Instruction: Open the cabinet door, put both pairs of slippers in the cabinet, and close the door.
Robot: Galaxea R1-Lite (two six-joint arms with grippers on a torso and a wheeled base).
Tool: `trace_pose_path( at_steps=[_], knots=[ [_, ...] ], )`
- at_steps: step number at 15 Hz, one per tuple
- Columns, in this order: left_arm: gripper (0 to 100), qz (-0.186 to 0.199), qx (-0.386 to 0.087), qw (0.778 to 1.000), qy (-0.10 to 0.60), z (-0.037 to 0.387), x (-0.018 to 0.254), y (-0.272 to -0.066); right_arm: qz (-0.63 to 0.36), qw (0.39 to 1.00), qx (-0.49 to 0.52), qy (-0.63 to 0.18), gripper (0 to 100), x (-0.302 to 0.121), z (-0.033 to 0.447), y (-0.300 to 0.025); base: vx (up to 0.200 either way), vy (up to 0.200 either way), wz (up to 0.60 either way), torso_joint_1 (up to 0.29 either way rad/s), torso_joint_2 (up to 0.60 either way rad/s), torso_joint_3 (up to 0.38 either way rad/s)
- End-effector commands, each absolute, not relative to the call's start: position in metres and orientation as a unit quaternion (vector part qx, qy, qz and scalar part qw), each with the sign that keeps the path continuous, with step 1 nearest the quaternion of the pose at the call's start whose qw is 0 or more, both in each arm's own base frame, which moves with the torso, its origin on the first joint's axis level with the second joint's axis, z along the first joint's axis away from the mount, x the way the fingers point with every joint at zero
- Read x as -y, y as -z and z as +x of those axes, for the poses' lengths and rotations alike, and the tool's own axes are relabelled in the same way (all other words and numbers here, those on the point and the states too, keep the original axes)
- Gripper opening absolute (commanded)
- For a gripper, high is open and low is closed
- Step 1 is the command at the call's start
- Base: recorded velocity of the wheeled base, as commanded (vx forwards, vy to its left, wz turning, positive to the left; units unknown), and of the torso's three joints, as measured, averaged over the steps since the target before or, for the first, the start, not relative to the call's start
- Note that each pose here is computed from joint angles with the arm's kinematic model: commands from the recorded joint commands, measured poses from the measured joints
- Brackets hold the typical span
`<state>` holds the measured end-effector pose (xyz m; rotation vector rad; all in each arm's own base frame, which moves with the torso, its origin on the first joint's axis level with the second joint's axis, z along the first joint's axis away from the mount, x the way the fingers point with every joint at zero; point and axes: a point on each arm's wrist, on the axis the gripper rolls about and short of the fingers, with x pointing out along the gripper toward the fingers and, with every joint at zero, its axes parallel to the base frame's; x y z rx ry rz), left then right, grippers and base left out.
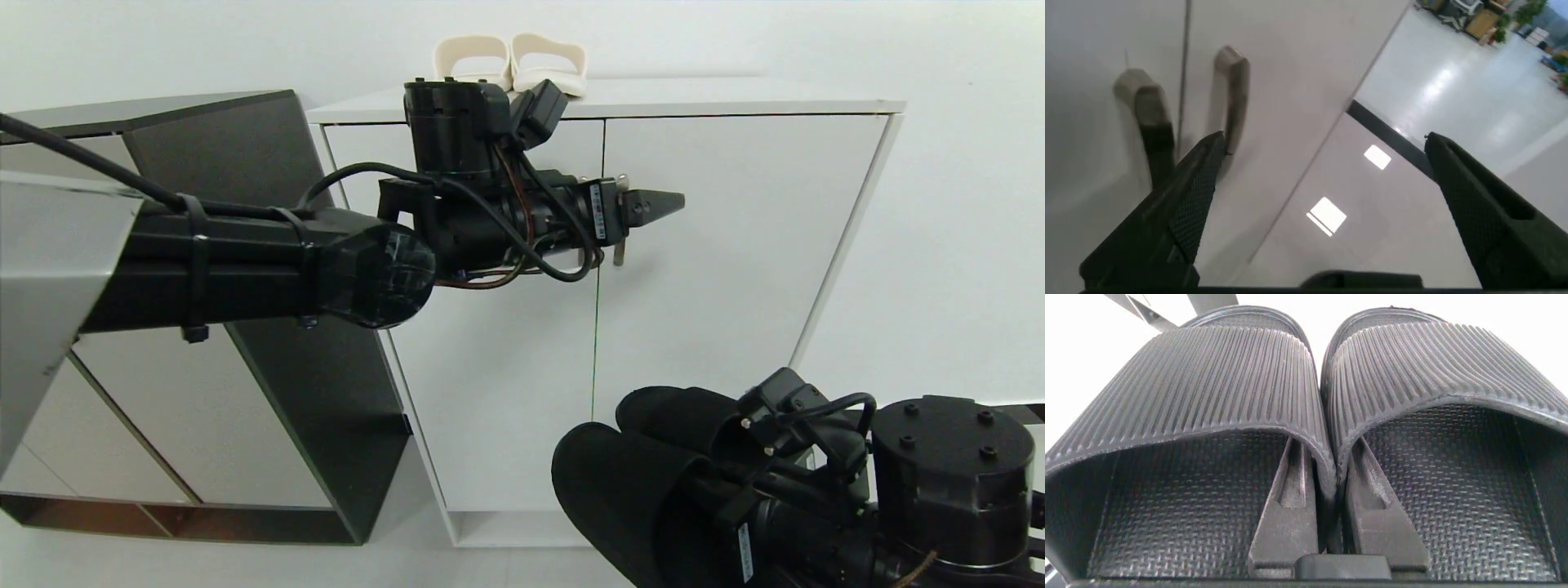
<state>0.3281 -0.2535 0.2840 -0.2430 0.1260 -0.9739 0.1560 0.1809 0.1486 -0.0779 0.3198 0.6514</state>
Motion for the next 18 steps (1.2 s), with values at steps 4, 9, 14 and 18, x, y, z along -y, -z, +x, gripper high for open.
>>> trace_pose_path(
  at_steps=[4,9,14,18],
  knots=[
    [100,-0.114,-0.08,0.879,0.457,0.345,0.263,-0.271,-0.036,0.935,-0.151,-0.319,0,-0.179,0.154,-0.151,0.0,0.0,0.0,0.0,0.0,0.0],
    [0,-0.113,-0.077,0.879,0.457,0.349,0.266,-0.271,-0.041,0.934,-0.157,-0.319,0,-0.177,0.153,-0.148,0.0,0.0,0.0,0.0,0.0,0.0],
    [0,-0.112,-0.084,0.871,0.472,0.319,0.262,-0.277,-0.04,0.927,-0.161,-0.336,0,-0.176,0.151,-0.147,0.0,0.0,0.0,0.0,0.0,0.0],
    [0,-0.115,-0.069,0.857,0.497,0.27,0.247,-0.278,-0.032,0.904,-0.161,-0.394,0,-0.169,0.135,-0.152,0.0,0.0,0.0,0.0,0.0,0.0]
  ],
)
